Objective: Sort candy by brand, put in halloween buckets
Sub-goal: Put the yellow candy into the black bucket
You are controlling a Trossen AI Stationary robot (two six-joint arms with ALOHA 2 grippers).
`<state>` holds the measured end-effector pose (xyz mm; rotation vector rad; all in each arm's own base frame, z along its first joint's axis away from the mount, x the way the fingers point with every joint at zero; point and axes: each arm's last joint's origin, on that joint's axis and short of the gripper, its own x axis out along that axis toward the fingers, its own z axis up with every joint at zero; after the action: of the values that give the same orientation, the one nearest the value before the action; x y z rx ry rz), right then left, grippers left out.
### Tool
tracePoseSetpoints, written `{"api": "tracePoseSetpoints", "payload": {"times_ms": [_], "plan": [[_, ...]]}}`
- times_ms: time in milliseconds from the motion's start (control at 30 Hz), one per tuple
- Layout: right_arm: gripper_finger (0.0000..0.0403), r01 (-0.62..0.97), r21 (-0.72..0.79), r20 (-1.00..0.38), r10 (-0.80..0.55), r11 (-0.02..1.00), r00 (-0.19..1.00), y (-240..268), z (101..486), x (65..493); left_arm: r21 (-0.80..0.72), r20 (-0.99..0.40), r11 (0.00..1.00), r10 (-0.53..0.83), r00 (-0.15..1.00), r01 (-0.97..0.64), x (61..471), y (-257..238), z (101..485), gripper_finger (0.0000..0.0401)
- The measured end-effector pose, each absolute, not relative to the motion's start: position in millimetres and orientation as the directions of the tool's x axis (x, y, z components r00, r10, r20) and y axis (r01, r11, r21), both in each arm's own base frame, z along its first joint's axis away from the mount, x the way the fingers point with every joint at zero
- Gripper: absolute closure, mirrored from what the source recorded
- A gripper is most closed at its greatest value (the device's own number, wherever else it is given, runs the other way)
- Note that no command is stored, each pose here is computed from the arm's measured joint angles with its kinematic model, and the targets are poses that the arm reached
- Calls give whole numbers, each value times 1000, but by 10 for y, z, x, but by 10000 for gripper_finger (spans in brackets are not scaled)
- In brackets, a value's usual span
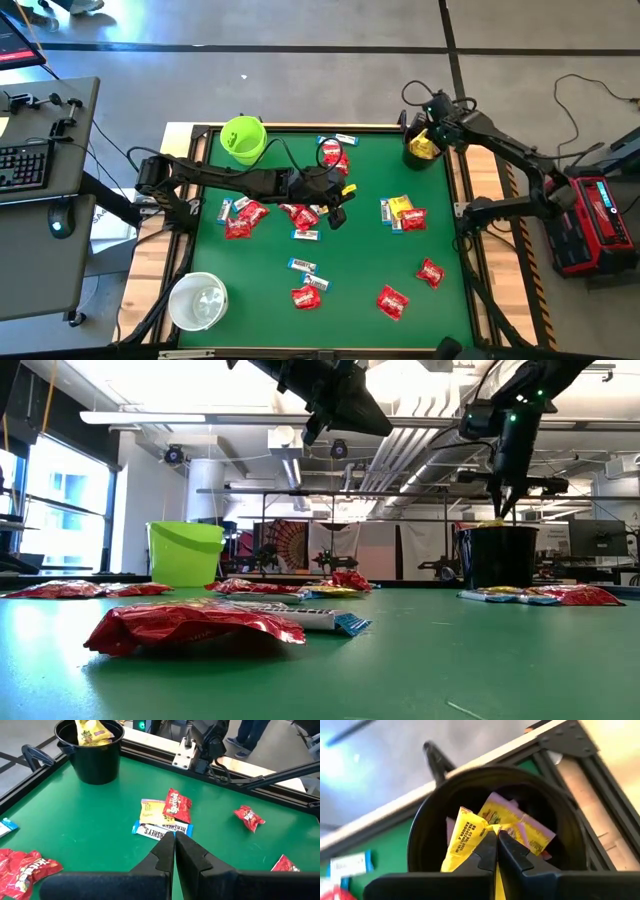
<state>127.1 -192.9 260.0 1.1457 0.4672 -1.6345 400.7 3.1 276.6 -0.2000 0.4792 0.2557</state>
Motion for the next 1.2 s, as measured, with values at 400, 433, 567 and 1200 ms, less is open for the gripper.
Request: {"api": "tracePoseSetpoints", "payload": {"times_ms": [400,433,567,1200], "plan": [[403,638,346,-837,-533,-688,-121,-1915,2567,1218,-127,-477,948,198,856,-291,4007,31,2766,394],[403,620,353,-837,-532,-701,-125,-1918,2566,1211,-128,-477,948,199,856,-291,4007,32,2767,394],[403,557,379,-837,-531,-739,-133,-1931,2565,1190,-128,-477,948,198,856,-291,4007,32,2766,394],[393,604,309,-877,-466,-734,-118,-2069,2398,1233,-126,-481,948,198,854,-291,4005,31,2763,394]]}}
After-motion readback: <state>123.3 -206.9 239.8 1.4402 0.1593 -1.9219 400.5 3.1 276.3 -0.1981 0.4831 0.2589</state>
